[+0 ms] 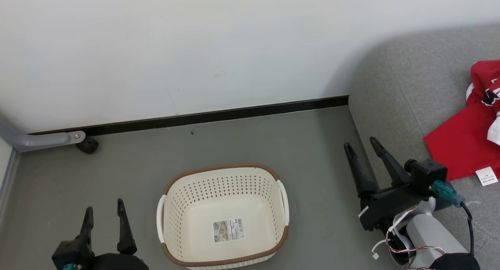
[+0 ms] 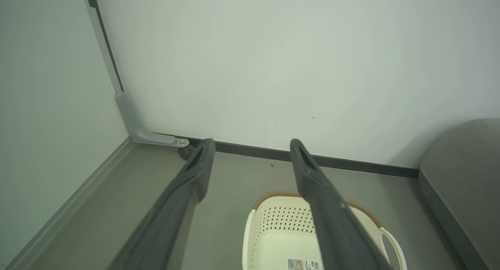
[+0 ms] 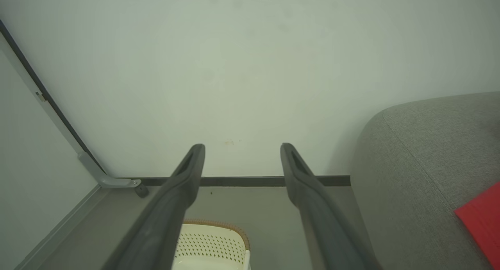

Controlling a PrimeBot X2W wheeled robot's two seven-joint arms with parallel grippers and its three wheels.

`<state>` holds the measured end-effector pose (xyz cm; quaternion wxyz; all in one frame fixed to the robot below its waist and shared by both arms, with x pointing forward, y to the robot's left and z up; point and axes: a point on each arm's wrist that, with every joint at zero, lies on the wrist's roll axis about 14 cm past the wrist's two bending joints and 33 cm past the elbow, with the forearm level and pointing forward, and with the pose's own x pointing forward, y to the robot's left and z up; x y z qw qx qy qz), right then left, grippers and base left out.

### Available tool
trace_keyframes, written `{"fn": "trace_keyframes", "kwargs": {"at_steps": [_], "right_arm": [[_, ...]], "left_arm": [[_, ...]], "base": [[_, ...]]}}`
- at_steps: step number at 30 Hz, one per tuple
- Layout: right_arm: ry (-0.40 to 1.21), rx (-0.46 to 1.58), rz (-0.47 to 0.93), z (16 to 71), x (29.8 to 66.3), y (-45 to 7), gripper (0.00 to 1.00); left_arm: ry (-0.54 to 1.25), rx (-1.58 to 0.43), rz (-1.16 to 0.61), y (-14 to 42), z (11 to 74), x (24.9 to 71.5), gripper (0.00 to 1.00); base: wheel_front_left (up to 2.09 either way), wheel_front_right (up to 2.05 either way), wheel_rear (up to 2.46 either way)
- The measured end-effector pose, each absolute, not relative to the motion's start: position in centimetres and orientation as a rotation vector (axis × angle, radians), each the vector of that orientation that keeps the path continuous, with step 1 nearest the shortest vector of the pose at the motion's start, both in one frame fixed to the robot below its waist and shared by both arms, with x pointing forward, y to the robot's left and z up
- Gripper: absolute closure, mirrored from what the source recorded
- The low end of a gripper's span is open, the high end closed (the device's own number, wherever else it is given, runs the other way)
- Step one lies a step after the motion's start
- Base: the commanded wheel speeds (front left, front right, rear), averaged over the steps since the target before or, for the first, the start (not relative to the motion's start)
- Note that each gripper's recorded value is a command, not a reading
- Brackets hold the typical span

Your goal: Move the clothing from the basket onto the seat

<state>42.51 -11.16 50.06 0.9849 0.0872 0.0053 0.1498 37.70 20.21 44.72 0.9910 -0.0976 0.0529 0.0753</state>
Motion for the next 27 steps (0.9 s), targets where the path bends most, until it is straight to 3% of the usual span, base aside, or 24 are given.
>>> {"fn": "trace_keyframes", "kwargs": {"at_steps": [27], "right_arm": [[0.025,0.104,0.286,49.3,40.8,-11.2,0.00]], "left_arm": [[0.109,-0.164,0.191,21.4,44.6,35.8,0.00]], "base": [[0.00,0.00,0.00]]}}
